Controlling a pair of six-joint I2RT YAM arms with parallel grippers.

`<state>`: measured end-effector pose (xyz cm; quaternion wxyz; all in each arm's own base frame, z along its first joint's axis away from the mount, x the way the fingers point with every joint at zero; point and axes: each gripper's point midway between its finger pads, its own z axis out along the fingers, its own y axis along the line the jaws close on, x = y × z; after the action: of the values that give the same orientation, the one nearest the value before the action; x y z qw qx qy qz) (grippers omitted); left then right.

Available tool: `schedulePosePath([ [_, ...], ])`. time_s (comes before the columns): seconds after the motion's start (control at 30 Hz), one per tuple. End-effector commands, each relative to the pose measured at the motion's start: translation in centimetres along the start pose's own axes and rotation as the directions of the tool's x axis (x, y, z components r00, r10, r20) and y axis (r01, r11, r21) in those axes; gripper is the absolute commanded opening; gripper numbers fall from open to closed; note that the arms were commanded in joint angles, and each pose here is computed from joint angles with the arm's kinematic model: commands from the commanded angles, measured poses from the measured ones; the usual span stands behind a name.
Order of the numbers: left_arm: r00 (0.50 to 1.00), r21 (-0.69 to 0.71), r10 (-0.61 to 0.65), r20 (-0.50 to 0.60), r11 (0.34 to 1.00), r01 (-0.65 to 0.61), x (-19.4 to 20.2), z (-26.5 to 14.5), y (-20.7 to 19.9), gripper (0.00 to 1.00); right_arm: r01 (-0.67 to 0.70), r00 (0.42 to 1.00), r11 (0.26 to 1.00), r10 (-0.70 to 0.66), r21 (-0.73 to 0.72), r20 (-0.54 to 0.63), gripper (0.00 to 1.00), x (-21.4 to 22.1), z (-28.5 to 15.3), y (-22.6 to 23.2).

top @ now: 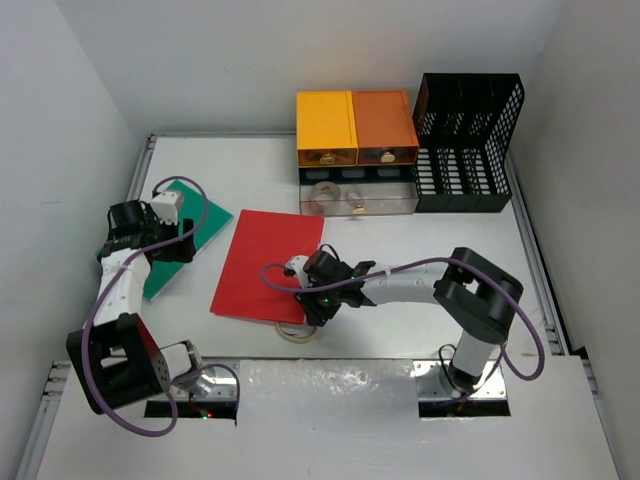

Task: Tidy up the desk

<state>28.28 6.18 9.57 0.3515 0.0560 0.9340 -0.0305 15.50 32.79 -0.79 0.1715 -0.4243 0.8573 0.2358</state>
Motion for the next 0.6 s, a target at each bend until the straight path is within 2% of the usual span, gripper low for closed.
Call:
schedulePosePath([
  [0.0,0.999,-0.005,0.017,0.045,1.000,-0.017,-1.5,-0.2,0.4,0.70,0.008,1.000,0.992,-0.006,0.126,-0.016,0.35,-0.2,1.2,-1.2],
  [0.13,0.999,0.000,0.017,0.046,1.000,-0.017,-1.5,-0.2,0.4,0.70,0.000,0.996,0.941,0.032,0.338,-0.088,0.15,1.5,0.2,-4.7],
  [0.17,0.999,0.000,0.017,0.047,1.000,-0.017,-1.6,-0.2,0.4,0.70,0.003,0.995,0.929,0.034,0.370,-0.093,0.03,1.7,-0.2,-5.3],
  [0.2,0.999,0.000,0.017,0.047,1.000,-0.017,-1.6,-0.2,0.4,0.70,0.005,0.996,0.916,0.030,0.402,-0.081,0.00,1.4,-0.9,-5.8],
  [0.33,0.999,0.003,0.016,0.043,1.000,-0.016,-1.6,0.0,0.4,0.70,0.071,0.994,0.856,-0.015,0.513,-0.113,0.00,1.9,-4.2,-7.7],
  [0.43,0.999,0.010,0.014,0.040,1.000,-0.014,-1.6,0.1,0.4,0.70,0.135,0.986,0.836,-0.059,0.532,-0.158,0.00,2.1,-6.6,-8.0],
  [0.57,0.999,0.024,0.018,0.042,1.000,-0.019,-1.7,0.0,0.1,0.70,0.149,0.986,0.775,-0.070,0.614,-0.150,0.00,1.4,-10.2,-9.3],
])
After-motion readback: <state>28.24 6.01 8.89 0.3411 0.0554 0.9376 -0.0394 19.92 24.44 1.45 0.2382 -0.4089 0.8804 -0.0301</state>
